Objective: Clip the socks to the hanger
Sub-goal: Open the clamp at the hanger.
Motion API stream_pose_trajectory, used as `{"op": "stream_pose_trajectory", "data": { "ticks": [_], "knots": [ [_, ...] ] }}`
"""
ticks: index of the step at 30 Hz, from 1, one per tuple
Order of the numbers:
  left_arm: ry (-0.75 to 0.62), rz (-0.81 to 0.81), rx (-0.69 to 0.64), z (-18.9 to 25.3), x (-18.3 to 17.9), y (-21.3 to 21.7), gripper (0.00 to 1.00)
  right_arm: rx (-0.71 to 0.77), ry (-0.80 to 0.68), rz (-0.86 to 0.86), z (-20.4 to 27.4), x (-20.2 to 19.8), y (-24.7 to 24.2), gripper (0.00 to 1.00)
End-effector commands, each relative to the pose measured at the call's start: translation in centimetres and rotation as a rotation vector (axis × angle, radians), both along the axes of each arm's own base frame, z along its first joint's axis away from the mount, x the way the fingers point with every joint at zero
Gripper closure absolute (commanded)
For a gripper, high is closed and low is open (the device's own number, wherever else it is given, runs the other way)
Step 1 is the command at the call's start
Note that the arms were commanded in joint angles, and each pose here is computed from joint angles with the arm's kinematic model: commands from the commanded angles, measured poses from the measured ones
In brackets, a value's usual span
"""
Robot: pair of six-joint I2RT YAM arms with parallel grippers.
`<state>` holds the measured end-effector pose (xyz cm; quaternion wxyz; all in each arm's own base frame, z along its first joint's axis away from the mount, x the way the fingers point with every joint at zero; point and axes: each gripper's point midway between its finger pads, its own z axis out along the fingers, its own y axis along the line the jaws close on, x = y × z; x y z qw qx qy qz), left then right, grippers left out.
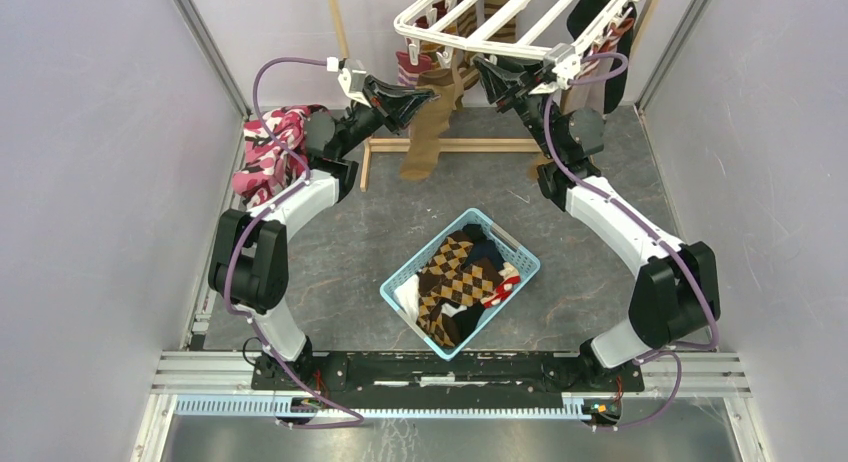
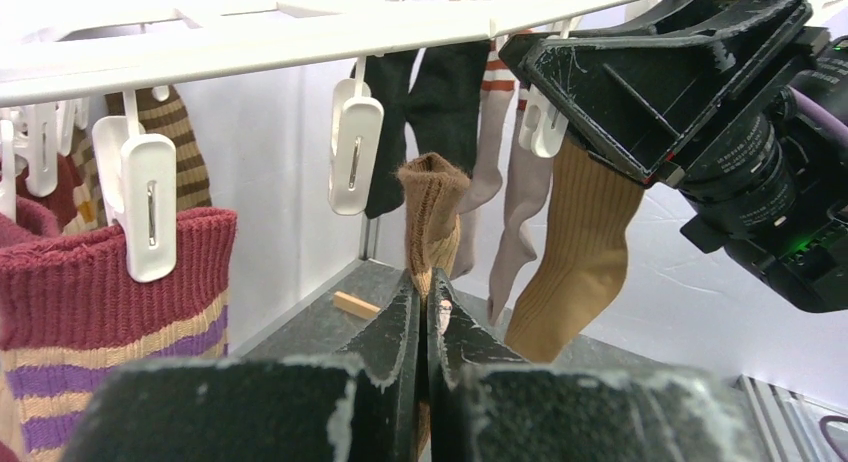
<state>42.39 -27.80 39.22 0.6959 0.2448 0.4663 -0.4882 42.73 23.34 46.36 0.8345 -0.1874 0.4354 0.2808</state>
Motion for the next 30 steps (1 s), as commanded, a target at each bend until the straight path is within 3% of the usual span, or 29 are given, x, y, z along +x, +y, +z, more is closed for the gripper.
{"op": "stream_pose_trajectory", "data": {
  "ticks": [1, 13, 30],
  "knots": [
    [-0.058, -0.075, -0.041, 2.8, -2.6, -0.2, 0.98, 0.122, 0.015, 0.042, 4.1, -1.8, -1.3, 0.82],
    [0.010, -0.405, -0.082, 4.0, -6.4, -2.9, 0.98, 0.203, 0.206, 0.111, 3.3, -0.8, -1.8, 0.83],
    [0.166, -0.487, -0.007, 2.1, -4.3, -6.8, 0.98, 0.204, 0.238, 0.166, 3.2, -1.3, -1.7, 0.82]
  ]
}}
